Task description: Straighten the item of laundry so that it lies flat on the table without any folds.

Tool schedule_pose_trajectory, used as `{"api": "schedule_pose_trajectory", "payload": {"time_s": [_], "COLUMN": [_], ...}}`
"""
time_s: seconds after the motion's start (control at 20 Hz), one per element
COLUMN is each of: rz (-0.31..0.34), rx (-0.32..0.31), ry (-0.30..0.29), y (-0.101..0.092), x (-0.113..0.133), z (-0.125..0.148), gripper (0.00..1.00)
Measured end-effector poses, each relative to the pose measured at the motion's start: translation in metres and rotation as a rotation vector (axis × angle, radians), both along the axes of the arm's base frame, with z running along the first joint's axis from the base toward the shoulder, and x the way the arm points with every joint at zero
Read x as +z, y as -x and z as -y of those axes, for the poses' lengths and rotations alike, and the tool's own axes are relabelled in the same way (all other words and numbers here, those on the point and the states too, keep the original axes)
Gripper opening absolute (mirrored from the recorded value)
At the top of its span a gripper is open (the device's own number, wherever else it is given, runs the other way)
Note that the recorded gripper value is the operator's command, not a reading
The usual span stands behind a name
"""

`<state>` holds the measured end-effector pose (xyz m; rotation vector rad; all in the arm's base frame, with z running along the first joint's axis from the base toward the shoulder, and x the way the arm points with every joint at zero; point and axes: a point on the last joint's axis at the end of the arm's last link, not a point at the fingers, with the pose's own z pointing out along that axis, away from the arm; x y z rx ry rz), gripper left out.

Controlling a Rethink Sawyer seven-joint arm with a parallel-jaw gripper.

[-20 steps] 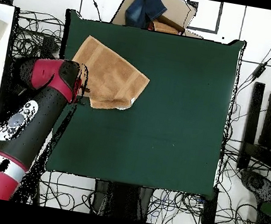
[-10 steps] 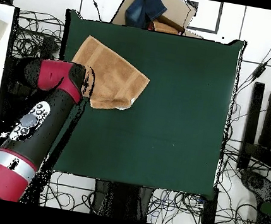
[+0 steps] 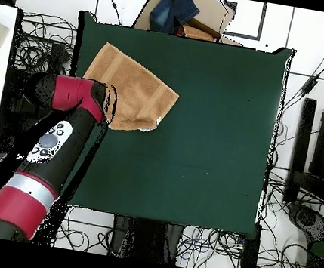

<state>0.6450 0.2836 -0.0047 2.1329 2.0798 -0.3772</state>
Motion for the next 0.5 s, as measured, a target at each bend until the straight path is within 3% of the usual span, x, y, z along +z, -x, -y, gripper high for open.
{"api": "schedule_pose_trajectory", "payload": {"time_s": [0.5], "rz": [-0.004], "rx": [-0.001], "ry": [-0.007], "y": [0.0031], "x": [0.0009], "z": [-0.0030], "gripper": [1.00]}}
